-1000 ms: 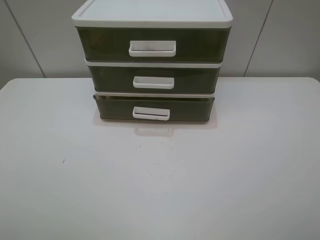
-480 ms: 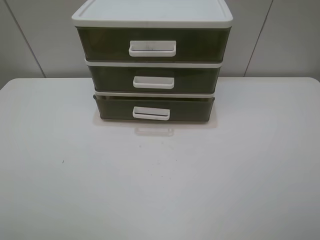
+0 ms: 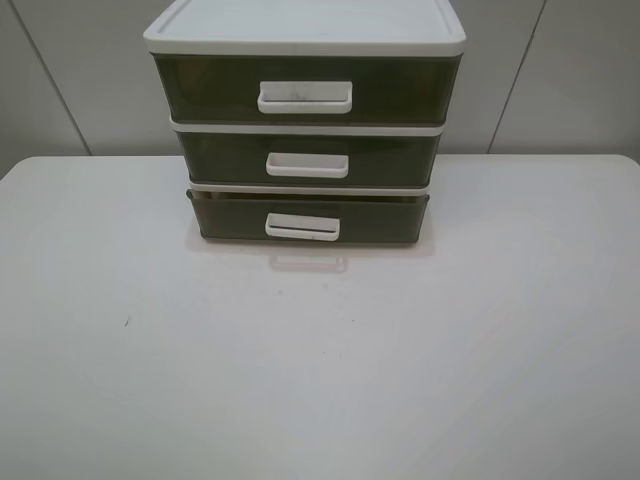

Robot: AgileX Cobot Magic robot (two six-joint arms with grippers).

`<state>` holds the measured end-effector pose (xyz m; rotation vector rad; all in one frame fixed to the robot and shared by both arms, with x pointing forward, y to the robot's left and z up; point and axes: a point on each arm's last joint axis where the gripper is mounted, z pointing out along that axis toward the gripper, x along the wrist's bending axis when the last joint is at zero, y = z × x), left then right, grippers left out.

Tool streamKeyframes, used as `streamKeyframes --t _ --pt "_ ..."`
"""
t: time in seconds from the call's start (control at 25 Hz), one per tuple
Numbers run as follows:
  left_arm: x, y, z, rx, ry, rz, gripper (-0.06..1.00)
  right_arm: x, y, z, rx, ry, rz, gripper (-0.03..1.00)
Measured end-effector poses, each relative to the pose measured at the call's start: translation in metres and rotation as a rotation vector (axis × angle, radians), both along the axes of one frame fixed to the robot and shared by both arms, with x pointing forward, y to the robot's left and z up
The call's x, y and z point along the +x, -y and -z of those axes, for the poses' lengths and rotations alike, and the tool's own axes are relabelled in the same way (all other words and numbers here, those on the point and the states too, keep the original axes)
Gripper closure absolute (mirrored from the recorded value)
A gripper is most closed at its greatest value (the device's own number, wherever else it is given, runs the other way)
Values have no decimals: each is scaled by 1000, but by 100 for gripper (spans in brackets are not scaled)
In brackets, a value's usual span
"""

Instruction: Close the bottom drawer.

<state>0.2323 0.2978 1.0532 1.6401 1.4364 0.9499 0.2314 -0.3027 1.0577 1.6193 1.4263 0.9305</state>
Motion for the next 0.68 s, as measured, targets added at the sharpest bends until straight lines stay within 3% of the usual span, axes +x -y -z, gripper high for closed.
streamKeyframes --t 0.68 --pt "0 0 0 0 0 0 23 0 0 0 0 0 -11 15"
